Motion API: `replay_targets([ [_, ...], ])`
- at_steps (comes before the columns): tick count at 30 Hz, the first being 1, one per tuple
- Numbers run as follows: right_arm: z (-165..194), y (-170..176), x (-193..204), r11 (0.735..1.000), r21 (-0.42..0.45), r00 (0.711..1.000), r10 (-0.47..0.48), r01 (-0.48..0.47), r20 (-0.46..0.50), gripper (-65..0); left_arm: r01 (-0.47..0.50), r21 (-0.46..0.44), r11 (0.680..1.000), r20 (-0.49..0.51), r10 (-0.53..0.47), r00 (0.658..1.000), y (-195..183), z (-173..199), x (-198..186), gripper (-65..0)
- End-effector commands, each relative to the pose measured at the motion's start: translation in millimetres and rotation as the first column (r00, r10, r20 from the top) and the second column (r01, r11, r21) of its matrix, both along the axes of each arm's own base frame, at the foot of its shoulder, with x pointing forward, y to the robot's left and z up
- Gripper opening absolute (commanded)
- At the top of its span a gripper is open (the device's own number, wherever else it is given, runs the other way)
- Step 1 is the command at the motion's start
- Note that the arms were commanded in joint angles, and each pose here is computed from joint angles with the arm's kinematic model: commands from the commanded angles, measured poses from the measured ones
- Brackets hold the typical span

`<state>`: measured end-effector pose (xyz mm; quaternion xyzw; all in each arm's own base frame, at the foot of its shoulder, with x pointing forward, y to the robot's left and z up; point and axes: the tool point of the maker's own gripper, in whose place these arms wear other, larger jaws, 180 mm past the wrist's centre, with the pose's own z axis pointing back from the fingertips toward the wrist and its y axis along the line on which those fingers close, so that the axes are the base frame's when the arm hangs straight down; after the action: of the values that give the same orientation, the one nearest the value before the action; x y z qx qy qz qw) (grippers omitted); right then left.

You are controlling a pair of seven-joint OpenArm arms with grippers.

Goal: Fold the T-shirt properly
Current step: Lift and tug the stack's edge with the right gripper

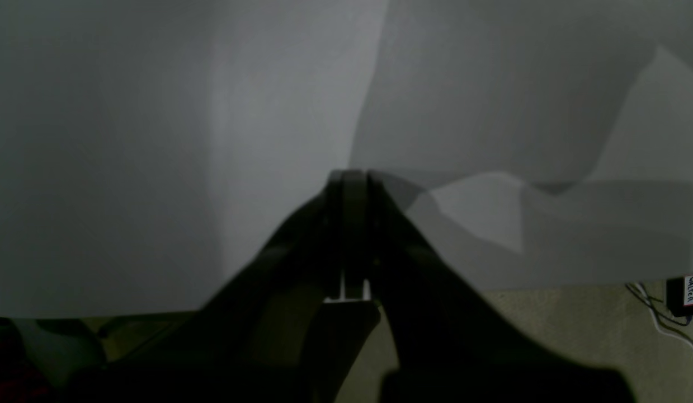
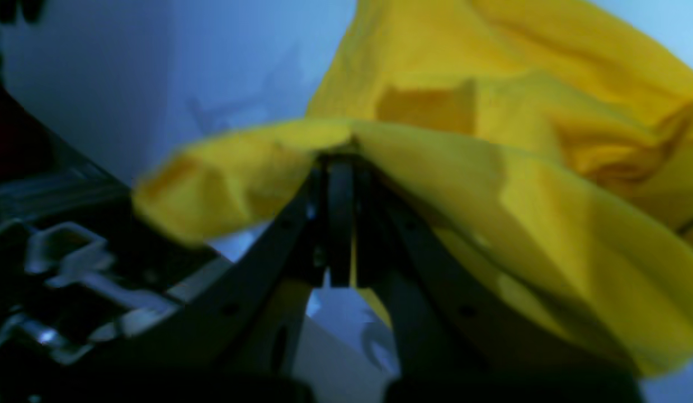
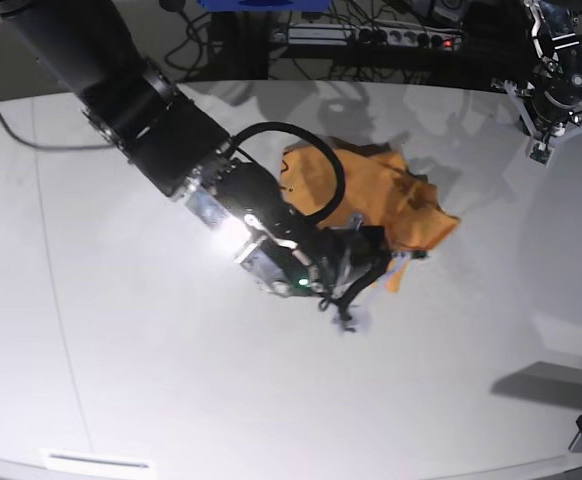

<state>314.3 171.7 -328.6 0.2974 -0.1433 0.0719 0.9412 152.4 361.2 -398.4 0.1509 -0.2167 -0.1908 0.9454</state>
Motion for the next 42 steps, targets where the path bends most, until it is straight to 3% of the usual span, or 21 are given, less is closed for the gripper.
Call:
replay_targets([
  [1,13,4,14,1.0,0.017,0.999,-0.011,0.011,0.052,-65.0,0.008,0.015,1.0,-0.008,-0.008,1.0,4,3,-2,-65.0],
  [21,-7,-3,35,1.0,-0.018,0.998,0.003,-0.002,0.06,-65.0,0.008,0.016,1.0,-0.003,-0.008,1.0,4,4,0,-65.0],
  [33,40,15,14,0.992,0.066,0.99,0.103,-0.11,0.101,-65.0,0.002,0.014,1.0,-0.006,-0.002,1.0,5,4,-3,-65.0],
  [42,39,17,6,0.988,0.072,0.989,0.13,-0.135,0.077,-65.0,0.01,0.01,1.0,-0.002,-0.01,1.0,2,4,-1,-65.0],
])
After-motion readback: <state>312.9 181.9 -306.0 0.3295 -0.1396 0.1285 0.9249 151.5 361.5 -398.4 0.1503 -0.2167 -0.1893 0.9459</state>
